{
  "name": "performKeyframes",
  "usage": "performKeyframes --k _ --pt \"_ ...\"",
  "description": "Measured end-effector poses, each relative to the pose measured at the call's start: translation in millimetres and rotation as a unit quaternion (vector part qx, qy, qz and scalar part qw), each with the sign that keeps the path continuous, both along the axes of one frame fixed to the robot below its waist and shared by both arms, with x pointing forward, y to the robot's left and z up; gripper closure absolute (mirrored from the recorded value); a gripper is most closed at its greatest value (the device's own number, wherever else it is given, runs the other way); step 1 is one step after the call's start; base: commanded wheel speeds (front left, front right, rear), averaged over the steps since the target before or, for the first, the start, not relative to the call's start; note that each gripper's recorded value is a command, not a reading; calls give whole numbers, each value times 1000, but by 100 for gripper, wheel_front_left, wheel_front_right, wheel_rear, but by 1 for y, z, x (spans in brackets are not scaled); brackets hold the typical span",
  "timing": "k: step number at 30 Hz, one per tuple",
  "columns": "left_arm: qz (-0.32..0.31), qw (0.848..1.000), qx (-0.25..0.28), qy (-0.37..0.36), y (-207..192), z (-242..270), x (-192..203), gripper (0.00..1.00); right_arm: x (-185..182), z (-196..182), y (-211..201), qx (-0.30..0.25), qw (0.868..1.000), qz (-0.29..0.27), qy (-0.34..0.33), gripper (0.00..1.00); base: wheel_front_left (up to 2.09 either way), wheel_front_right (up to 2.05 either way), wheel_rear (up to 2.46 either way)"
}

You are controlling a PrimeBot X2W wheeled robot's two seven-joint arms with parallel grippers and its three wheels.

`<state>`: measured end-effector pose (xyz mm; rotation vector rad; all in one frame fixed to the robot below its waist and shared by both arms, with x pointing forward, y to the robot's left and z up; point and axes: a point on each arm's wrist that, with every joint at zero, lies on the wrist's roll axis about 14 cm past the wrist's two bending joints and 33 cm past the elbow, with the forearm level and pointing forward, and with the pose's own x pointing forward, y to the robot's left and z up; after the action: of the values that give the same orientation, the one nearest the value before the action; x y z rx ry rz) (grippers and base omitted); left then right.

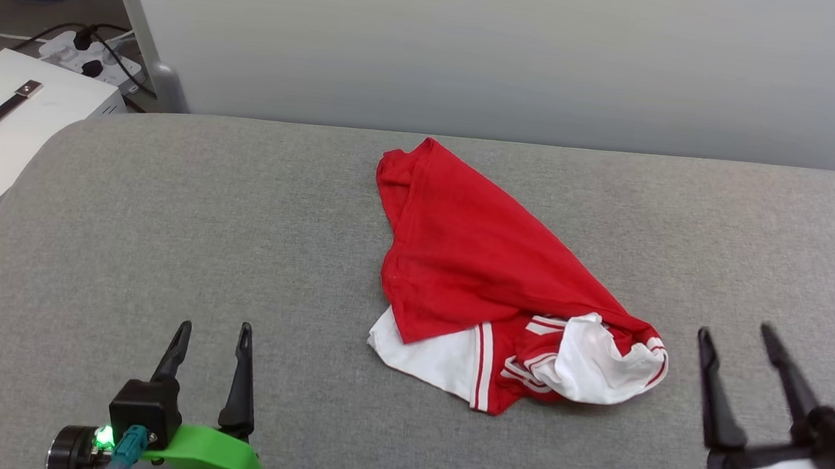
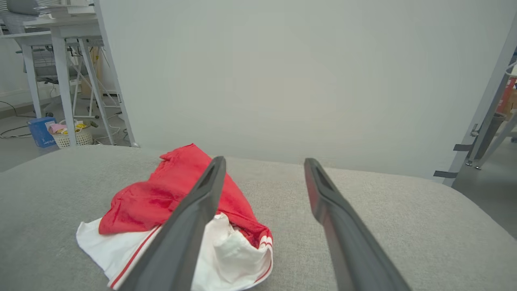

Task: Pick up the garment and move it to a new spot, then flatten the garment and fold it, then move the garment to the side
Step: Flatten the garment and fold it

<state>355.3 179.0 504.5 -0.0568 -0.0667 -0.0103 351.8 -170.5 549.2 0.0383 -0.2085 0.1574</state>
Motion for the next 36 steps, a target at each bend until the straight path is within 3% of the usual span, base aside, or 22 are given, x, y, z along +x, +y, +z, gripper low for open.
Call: performKeyframes --k 5,7,10,14,20,26,29,30,34,36 --pt "4 1000 5 5 3 -3 3 0 27 54 3 -37 996 28 -82 0 0 0 0" --pt "4 1000 4 5 3 -4 5 0 37 60 13 -49 993 60 -87 0 0 0 0" --pt "5 1000 2 8 3 -6 9 0 52 39 30 -57 990 119 -42 0 0 0 0" --pt "13 1000 0 13 8 -10 13 0 65 8 49 -120 971 197 62 0 0 0 0" --pt "15 1000 -2 20 11 -15 21 0 69 -38 56 -193 919 254 233 0 0 0 0" --pt "16 1000 -3 18 12 -15 35 0 58 -92 51 -236 841 278 401 0 0 0 0" --pt "21 1000 -2 23 14 -19 40 0 56 -112 53 -259 811 287 439 0 0 0 0" --pt "26 999 -3 30 17 -24 43 0 51 -140 50 -275 781 289 480 0 0 0 0" --pt "29 999 -2 44 19 -35 47 0 39 -175 52 -264 751 297 526 0 0 0 0" --pt "30 998 -2 50 20 -39 49 0 46 -179 51 -276 756 300 512 0 0 0 0"
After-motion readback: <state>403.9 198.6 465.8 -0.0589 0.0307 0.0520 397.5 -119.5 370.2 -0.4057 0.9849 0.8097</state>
